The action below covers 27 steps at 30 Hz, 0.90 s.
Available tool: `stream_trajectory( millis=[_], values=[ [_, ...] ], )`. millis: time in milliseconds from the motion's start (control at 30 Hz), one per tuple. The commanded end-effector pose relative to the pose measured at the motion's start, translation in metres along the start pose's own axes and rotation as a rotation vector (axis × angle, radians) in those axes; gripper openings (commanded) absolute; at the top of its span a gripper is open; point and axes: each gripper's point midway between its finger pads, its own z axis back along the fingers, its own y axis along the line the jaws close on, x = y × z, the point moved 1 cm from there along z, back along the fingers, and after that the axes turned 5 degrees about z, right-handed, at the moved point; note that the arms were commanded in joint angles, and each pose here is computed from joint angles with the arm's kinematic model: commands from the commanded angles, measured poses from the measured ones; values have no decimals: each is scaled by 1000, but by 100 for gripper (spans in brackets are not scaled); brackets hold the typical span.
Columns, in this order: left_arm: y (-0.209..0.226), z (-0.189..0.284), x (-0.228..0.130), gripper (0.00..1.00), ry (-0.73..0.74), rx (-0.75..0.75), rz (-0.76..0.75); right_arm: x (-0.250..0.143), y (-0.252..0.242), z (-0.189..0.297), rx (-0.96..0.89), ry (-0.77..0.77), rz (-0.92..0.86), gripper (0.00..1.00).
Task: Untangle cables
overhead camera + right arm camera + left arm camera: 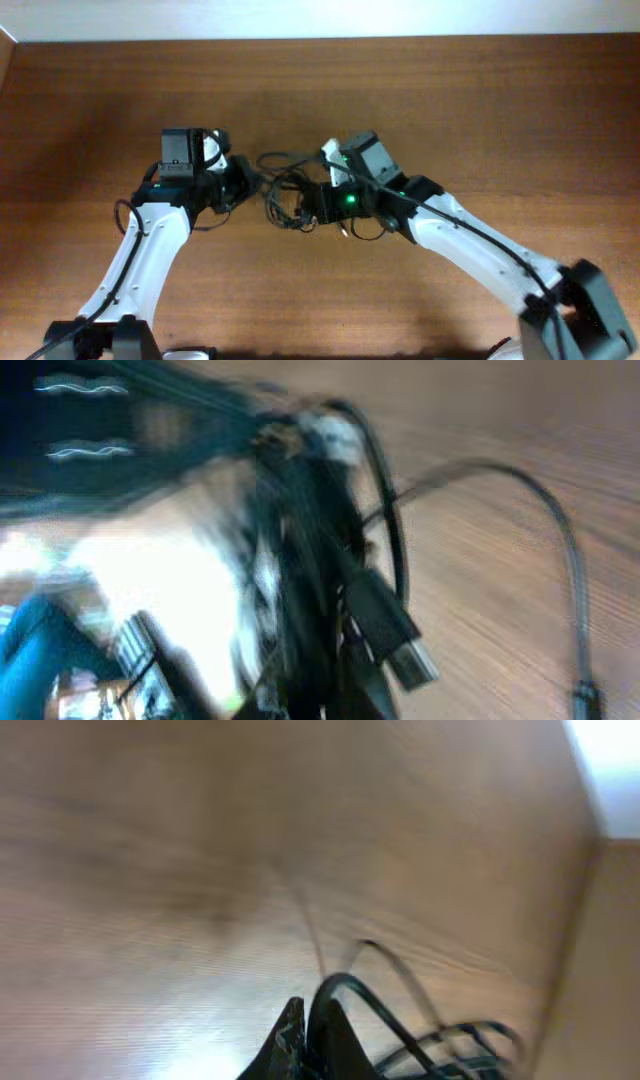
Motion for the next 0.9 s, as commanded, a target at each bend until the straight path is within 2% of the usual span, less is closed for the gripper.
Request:
stream_trajectory(
  millis=[0, 67, 167, 233, 300, 333, 433, 467, 567, 600, 700, 867],
  values=[
    [43, 7, 17, 0, -125, 211, 0, 19, 101, 63, 405, -139, 486, 4],
    [46, -6, -8, 0, -44, 196, -6, 25, 119, 73, 489, -191, 576, 4],
    [27, -25, -64, 0, 155, 88, -186, 39, 127, 83, 516, -271, 658, 4],
    [19, -31, -80, 0, 194, 77, -269, 44, 129, 100, 583, -303, 711, 4],
    [15, -32, -79, 0, 187, 65, -282, 48, 117, 109, 587, -306, 695, 4],
    [9, -34, -73, 0, 156, 42, -285, 52, 99, 106, 525, -295, 626, 4],
    [-22, -36, -51, 0, 53, -78, -305, 53, 14, 82, 96, -229, 338, 11],
    [-29, -36, -46, 0, 29, -103, -305, 42, -10, 77, -35, -182, 270, 21],
    [-59, -30, -49, 0, 49, -264, -358, 14, -43, 76, -202, -71, 111, 42],
    [-63, -29, -51, 0, 64, -291, -350, 6, -55, 77, -264, -50, 28, 44],
    [-66, -27, -53, 0, 88, -304, -251, -9, -67, 72, -299, 15, -24, 47],
    [-75, -25, -49, 0, 79, -339, -215, -43, -77, 44, -277, 163, -182, 47]
  ],
)
